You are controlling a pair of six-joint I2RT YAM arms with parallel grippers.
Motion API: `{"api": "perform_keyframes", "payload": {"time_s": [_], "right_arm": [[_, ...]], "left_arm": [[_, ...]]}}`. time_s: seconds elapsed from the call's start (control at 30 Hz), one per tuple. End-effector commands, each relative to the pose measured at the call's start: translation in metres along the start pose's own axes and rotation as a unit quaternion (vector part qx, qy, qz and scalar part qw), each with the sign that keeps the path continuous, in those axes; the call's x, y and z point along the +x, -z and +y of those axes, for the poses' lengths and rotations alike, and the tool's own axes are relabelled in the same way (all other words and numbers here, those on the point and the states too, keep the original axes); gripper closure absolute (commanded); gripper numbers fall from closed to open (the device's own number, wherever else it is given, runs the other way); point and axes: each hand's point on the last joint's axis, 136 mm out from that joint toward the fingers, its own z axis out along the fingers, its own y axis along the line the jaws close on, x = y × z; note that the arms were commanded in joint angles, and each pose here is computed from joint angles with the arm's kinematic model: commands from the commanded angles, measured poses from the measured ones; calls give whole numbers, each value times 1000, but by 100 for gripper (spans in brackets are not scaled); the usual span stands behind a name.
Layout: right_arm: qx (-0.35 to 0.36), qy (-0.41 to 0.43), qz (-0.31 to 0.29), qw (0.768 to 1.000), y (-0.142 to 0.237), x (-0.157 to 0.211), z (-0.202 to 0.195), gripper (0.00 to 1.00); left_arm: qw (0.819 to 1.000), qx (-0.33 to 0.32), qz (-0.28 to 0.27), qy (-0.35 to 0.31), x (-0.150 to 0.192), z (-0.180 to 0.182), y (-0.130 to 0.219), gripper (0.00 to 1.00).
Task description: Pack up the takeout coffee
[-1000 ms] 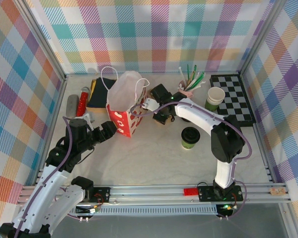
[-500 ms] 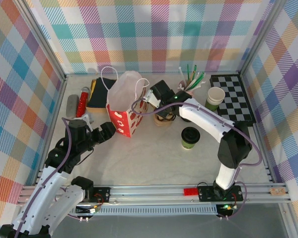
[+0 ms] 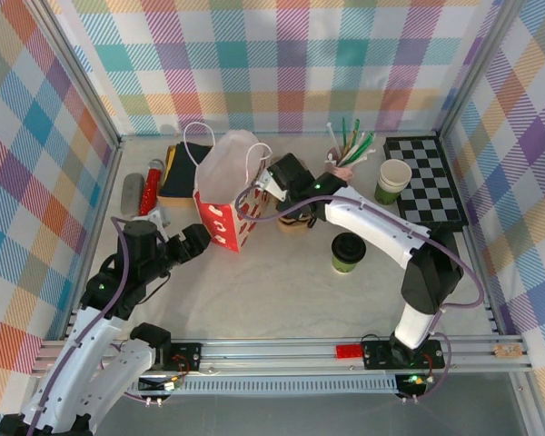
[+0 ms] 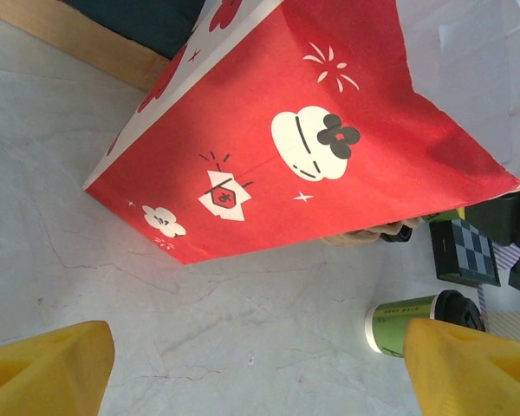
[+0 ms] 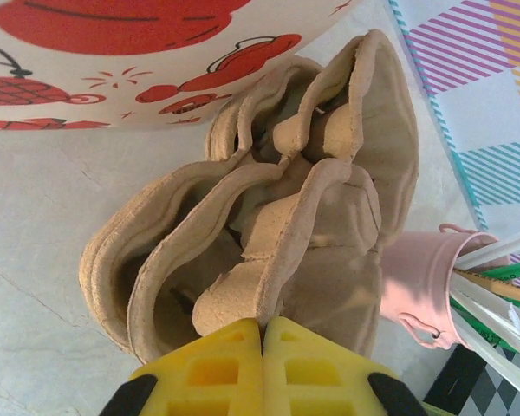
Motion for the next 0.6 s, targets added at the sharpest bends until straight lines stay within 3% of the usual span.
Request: {"api": "perform_keyframes", "payload": {"time_s": [0.0, 0.2, 0.4, 0.57], "right_arm": [[21, -18, -6, 1000, 5, -1, -4, 100], [49, -37, -18, 998, -1, -4, -1, 100], [16, -66, -39, 997, 9, -17, 3, 100], [39, -58, -38, 997, 12, -20, -7, 100]], "left_arm": [[1000, -5, -9, -9, -5, 1, 6, 14], [1000, -5, -9, -7, -4, 1, 6, 14], [1000, -6, -9, -8, -4, 2, 7, 14], [1000, -6, -12, -8, -3, 3, 9, 14]]}}
